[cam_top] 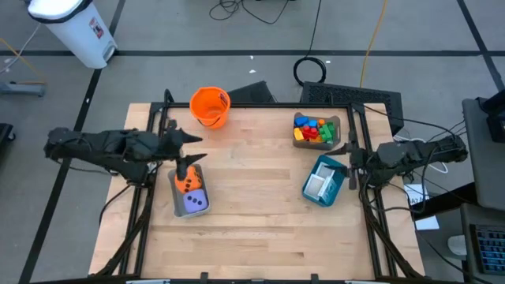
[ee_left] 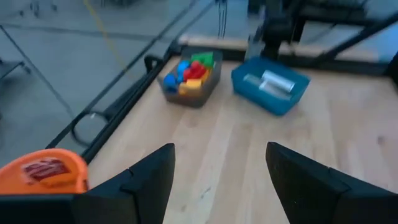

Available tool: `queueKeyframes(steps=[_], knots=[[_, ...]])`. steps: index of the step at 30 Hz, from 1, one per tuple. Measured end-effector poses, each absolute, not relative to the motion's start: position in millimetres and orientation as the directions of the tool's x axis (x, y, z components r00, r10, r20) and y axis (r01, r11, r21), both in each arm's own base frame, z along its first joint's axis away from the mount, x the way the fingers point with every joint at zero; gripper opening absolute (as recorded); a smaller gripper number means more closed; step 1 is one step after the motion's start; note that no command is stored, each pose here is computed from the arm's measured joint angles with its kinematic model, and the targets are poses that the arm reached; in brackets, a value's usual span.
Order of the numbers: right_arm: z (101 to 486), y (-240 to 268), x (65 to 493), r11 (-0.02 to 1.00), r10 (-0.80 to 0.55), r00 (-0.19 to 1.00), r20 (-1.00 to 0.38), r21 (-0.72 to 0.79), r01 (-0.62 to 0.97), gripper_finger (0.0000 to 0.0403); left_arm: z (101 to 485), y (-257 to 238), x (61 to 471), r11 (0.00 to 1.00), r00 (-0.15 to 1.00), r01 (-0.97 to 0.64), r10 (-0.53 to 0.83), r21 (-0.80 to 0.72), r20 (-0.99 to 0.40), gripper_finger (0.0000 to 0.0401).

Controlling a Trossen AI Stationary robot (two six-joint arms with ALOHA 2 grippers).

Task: Pick & Place Toys
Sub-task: Return to Home Position

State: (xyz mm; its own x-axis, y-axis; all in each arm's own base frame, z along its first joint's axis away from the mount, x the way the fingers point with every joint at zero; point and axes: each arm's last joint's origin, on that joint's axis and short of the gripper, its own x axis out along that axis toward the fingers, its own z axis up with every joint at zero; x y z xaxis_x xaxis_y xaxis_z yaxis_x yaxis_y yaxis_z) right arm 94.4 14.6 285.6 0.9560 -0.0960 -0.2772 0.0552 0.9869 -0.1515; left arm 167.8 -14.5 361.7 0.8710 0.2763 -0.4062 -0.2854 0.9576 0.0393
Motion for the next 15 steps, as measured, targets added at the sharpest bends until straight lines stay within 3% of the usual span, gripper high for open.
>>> queueKeyframes(steps=[8, 15], knots=[[261, 16, 100, 0.973, -0.085, 0.995, -0.057, -0.218, 0.071, 0.0171, 300, -14, 135, 0.972, 0.963, -0.235, 0.229, -0.028, -0.139, 0.0258], [237, 16, 101, 0.972, -0.087, 0.988, 0.126, -0.207, 0.113, 0.0170, 256, -13, 122, 0.982, 0.982, -0.188, 0.188, -0.033, 0.012, 0.0255]])
